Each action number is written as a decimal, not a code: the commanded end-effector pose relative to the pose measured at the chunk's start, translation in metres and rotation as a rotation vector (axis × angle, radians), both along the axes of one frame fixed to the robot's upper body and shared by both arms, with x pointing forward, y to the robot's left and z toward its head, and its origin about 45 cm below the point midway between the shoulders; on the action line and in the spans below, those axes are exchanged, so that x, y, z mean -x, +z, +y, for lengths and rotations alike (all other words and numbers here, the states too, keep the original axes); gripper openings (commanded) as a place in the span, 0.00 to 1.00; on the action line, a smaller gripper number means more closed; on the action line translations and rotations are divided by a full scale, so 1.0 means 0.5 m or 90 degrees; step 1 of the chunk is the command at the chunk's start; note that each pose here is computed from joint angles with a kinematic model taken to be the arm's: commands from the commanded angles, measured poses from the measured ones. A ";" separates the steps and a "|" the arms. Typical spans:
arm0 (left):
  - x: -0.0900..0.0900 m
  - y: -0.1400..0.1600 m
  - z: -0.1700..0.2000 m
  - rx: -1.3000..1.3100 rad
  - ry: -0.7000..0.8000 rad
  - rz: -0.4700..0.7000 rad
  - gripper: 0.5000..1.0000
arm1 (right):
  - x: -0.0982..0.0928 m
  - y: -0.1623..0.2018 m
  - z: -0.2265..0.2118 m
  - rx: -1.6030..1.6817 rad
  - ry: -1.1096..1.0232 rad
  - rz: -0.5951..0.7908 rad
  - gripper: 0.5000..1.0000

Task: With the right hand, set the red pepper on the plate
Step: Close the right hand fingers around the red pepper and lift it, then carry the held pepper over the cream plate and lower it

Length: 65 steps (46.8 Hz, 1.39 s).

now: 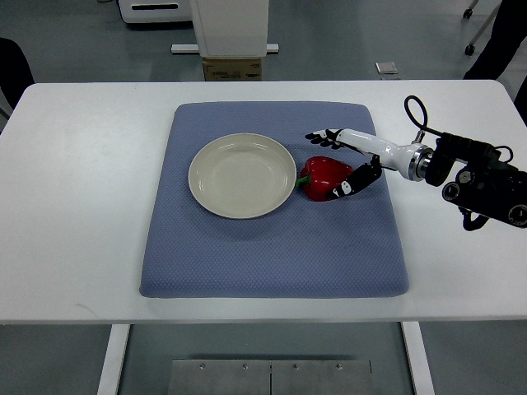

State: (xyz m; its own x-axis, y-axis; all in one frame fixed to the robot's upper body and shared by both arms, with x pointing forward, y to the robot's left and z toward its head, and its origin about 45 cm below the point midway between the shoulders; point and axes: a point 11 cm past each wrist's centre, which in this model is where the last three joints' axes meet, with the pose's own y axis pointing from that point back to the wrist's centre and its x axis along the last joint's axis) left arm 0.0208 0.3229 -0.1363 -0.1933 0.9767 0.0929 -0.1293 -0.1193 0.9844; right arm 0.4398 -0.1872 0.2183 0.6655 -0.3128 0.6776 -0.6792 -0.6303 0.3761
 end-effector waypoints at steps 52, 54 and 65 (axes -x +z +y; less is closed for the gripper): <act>0.000 0.000 0.000 0.000 0.000 0.000 1.00 | -0.030 0.015 -0.006 0.065 -0.007 -0.024 0.00; 0.000 0.000 0.000 0.000 0.000 0.000 1.00 | -0.037 0.032 0.001 0.060 -0.007 -0.033 0.00; 0.000 0.000 0.000 0.000 -0.001 0.000 1.00 | -0.059 0.083 0.050 0.023 -0.021 -0.052 0.00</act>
State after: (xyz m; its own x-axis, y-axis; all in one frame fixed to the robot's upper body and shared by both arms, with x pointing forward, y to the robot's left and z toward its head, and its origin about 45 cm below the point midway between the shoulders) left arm 0.0207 0.3229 -0.1364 -0.1937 0.9767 0.0930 -0.1291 -0.1193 0.9844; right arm 0.4679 -0.1755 0.2541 0.5980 -0.3025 0.7422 -0.7309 -0.5859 0.3500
